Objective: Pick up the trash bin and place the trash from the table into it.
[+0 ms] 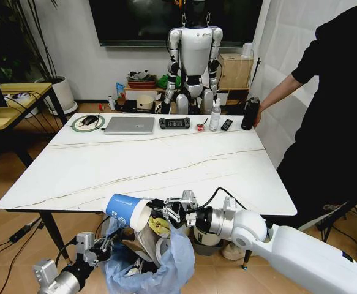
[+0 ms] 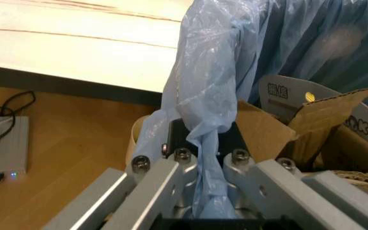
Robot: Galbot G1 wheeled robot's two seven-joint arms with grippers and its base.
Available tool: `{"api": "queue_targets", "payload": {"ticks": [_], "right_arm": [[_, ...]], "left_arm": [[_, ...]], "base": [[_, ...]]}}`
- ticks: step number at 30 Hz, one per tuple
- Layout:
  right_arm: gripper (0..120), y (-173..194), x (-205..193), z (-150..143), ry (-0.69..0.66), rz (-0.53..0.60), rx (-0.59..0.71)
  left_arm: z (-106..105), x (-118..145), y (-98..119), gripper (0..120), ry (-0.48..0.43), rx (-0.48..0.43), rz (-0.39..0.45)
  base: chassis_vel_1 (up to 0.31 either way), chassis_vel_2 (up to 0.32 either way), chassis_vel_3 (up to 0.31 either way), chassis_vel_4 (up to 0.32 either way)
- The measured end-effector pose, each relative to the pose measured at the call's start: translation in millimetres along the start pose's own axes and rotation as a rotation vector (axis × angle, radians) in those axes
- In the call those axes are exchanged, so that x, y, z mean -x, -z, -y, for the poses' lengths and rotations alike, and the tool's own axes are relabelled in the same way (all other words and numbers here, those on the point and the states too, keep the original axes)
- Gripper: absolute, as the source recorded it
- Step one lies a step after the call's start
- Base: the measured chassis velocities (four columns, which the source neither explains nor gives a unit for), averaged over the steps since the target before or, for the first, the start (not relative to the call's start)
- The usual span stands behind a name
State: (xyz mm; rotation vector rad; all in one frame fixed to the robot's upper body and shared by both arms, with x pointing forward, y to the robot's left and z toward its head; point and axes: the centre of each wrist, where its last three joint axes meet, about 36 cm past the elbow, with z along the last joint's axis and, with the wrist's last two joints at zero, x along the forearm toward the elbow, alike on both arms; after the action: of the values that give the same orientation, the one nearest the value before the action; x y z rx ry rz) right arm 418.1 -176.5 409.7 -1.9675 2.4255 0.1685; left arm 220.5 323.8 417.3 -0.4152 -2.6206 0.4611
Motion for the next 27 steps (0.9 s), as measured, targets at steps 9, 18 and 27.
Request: {"api": "queue_targets", "payload": {"ticks": [9,18,27], "right_arm": [[38,2.1,-20.5,5.8,-0.013,0.005,-0.040],[70,10.4,-37.3,16.5,-0.037,0.006,-0.070],[99,5.1,-85.9,31.1,-0.297,0.040,0.044]], "left_arm": [[0.8,-2.7,4.7,0,0.014,0.010,0.000],[-3.7,-5.0,4.2,0,0.036,0.018,-0.013],[-10.4,-5.9,-11.0,0,0.043,0.018,-0.026]], "base": [[0.000,0.000,0.000,0.000],[0.000,0.000,0.000,0.000],[0.000,0.000,0.000,0.000]]}}
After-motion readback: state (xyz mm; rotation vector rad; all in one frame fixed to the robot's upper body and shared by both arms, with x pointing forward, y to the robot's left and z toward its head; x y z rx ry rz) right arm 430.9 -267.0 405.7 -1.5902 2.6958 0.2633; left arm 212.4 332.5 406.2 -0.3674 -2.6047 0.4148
